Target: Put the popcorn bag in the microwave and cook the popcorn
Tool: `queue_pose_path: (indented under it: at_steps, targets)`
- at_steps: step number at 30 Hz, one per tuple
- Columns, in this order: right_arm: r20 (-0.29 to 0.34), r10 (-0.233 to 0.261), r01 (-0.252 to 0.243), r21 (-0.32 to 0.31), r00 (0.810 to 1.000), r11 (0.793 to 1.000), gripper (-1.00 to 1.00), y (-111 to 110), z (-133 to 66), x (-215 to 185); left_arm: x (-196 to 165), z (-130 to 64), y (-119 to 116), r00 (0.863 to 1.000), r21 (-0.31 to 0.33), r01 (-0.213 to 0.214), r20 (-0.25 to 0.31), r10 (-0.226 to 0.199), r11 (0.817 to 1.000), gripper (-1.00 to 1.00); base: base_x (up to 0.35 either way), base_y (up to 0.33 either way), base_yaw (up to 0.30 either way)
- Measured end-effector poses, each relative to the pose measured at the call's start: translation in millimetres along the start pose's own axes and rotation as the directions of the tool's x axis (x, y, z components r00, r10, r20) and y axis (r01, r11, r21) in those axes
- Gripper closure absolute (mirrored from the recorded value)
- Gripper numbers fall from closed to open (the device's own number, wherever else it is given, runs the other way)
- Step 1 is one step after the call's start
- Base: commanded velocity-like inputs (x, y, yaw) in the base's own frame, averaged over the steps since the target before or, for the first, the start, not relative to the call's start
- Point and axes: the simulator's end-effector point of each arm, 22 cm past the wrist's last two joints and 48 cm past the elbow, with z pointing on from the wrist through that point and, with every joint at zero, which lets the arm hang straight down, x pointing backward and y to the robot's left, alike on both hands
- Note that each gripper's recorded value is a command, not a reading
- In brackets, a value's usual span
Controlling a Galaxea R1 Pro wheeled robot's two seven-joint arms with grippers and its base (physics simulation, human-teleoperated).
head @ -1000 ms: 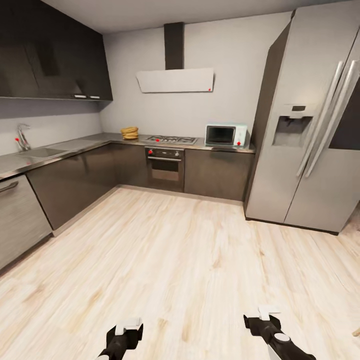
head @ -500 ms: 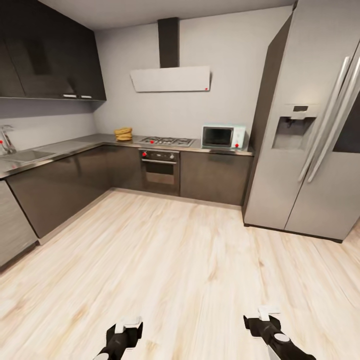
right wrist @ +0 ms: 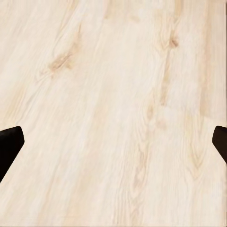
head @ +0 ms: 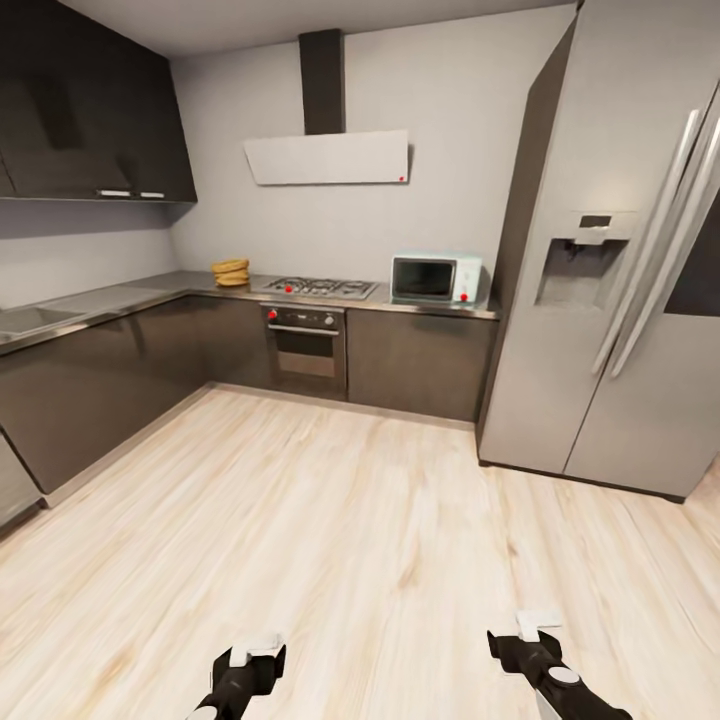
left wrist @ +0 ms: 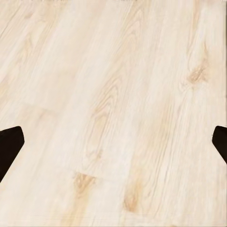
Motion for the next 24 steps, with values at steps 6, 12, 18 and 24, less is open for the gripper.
queue_pose_path:
  at_steps: [6, 12, 18, 24]
  targets:
    - [0.0, 0.0, 0.0, 0.0, 1.0, 1.0, -1.0, -0.9, -5.8, -5.9, -6.2, -5.4, 0.1, 1.0, 0.0, 0.0, 0.0, 0.0, 1.0, -1.0, 0.276, -0.223, 0.0]
    - [0.0, 0.0, 0.0, 0.0, 1.0, 1.0, -1.0, -0.9, -6.0, -5.6, -6.2, -5.5, 1.4, 1.0, -0.001, 0.002, 0.0, -0.002, 1.0, -1.0, 0.342, -0.021, 0.0]
    - [0.0, 0.0, 0.0, 0.0, 1.0, 1.0, -1.0, -1.9, -12.9, -11.9, -13.2, -12.0, 1.0, 1.0, -0.001, 0.002, 0.0, -0.002, 1.0, -1.0, 0.35, -0.001, 0.0]
    - [0.0, 0.0, 0.0, 0.0, 1.0, 1.0, -1.0, -3.0, -19.8, -18.3, -19.9, -18.4, 0.4, 1.0, -0.001, 0.002, 0.0, -0.002, 1.0, -1.0, 0.35, 0.0, 0.0]
